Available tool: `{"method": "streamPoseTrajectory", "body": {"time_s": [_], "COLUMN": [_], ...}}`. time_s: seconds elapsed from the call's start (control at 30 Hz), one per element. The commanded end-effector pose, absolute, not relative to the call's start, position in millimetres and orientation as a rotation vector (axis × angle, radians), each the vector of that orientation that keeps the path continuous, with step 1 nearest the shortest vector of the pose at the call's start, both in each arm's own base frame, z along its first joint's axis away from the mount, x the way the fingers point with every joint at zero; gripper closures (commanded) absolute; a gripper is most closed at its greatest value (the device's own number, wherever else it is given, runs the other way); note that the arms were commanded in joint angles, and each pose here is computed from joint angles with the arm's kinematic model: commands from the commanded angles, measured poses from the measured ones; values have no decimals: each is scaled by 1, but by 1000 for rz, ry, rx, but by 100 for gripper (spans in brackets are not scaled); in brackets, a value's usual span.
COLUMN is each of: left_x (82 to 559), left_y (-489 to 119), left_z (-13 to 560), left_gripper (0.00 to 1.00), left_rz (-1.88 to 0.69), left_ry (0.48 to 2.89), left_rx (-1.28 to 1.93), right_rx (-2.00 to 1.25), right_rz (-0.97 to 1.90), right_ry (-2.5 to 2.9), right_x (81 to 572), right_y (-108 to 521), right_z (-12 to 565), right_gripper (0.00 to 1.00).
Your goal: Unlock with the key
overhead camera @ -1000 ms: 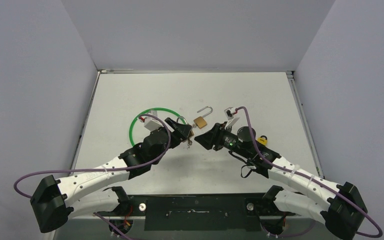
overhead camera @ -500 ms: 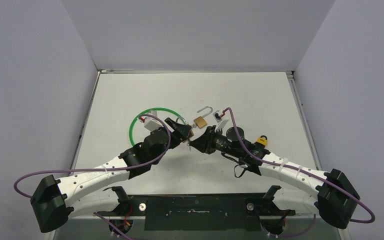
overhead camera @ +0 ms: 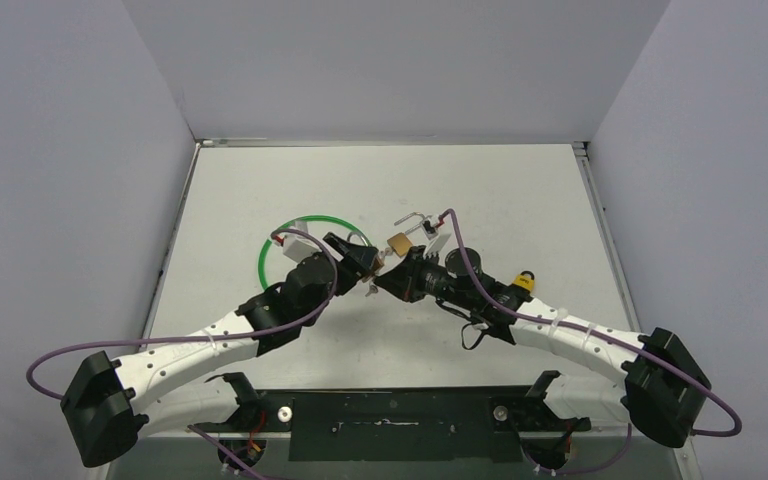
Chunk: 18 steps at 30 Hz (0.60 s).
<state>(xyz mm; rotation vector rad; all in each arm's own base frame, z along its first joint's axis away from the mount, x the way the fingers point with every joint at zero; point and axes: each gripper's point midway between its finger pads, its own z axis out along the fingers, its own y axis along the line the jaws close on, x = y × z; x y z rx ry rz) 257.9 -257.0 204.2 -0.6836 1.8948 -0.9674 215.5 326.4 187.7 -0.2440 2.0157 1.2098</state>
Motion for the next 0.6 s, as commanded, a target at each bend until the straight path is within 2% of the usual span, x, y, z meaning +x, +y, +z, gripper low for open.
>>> {"method": "streamPoseTrajectory", "body": {"time_s": [0.0, 0.2, 0.57], "left_x": [237, 229, 225], "left_y": [-300, -310, -299], "left_z": [265, 266, 306], "left_gripper": [100, 100, 100], "left_rz": [-1375, -1447, -1618], "left_ry": [1831, 1861, 1592], "left_rx": [-687, -660, -584], "right_rx": [-217, -216, 226], "right_rz": [1170, 1156, 1757], "right_ry": [1831, 1832, 1654], "right_x": [250, 262, 241], "right_y": [340, 345, 310], "right_z": [239, 238, 289], "right_gripper": [100, 100, 100]}}
